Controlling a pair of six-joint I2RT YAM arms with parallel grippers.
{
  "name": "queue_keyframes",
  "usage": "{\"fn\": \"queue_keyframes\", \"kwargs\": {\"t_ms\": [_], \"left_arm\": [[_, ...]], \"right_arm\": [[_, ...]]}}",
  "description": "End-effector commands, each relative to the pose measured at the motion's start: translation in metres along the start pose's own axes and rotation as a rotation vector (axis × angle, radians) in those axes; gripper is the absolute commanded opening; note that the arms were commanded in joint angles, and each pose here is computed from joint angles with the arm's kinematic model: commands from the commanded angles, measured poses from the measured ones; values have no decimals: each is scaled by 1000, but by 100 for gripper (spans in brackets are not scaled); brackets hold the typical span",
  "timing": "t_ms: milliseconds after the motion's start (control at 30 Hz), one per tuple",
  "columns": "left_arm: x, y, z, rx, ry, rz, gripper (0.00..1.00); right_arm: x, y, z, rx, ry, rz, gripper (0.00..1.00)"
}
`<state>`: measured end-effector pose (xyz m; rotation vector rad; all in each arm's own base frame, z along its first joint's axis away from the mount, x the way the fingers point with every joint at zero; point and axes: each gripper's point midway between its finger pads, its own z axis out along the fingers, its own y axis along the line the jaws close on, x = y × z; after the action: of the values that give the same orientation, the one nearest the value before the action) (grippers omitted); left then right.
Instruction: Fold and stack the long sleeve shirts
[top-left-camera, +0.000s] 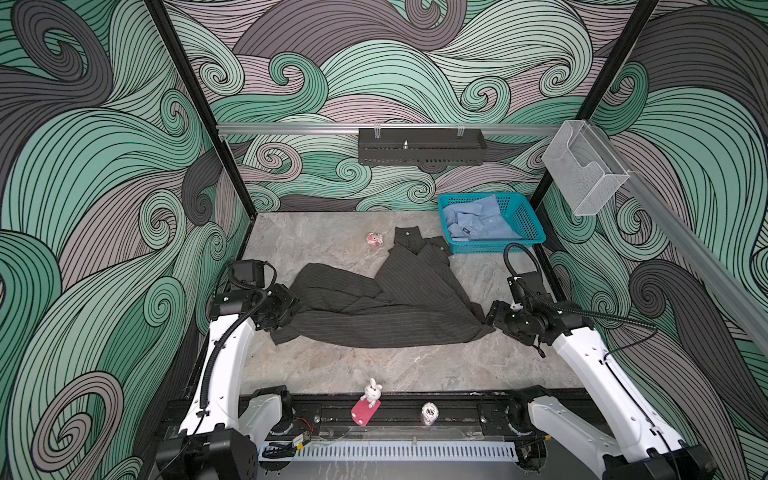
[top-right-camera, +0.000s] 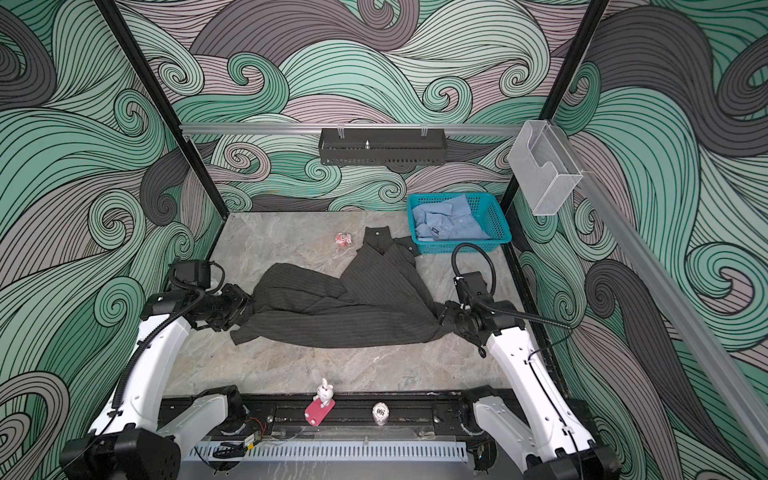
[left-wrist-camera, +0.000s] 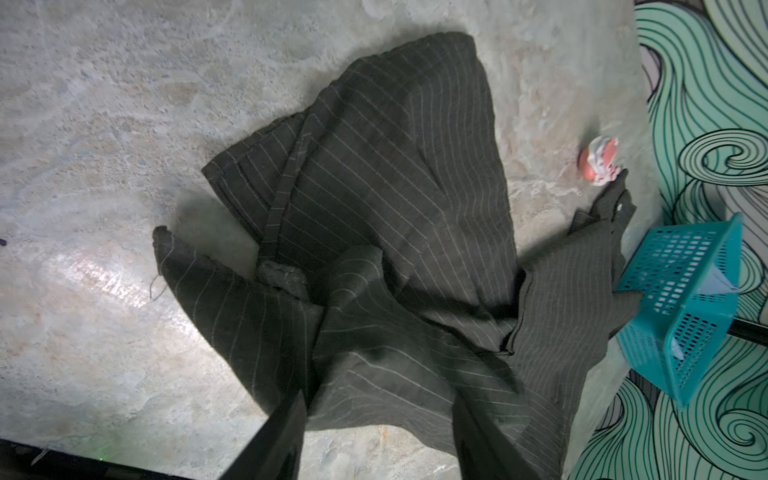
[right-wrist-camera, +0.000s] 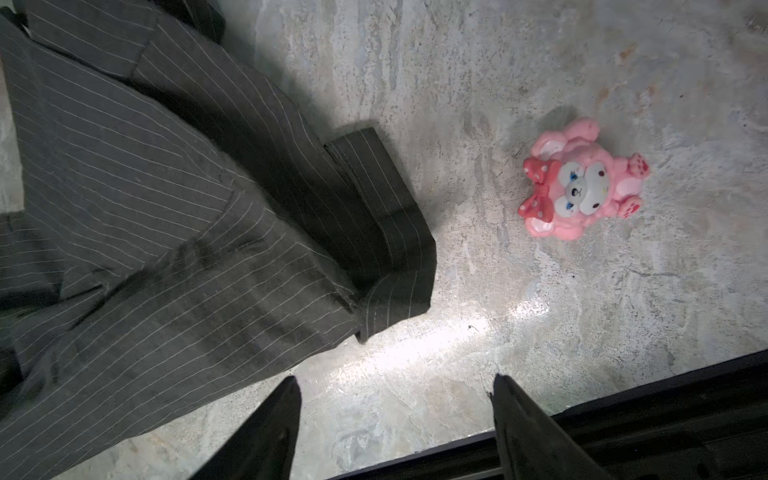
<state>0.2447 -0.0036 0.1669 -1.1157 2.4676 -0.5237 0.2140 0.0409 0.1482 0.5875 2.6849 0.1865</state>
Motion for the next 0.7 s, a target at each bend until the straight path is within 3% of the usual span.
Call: {"fn": "queue_keyframes", "kwargs": {"t_ms": [0, 200, 367, 667], "left_arm": [[-12, -14, 0, 19, 13, -18, 59], [-23, -44, 21, 43, 153, -33, 57], [-26, -51, 16, 83, 126, -9, 57], [-21, -52, 4, 121, 108, 28, 59]], "right_arm": [[-25, 33, 2, -68, -23, -39, 75], [-64, 147, 29, -178, -27, -396, 70], [-85, 217, 71, -207, -17, -627, 72], [-117, 298, 151, -233, 28, -807, 76]]}}
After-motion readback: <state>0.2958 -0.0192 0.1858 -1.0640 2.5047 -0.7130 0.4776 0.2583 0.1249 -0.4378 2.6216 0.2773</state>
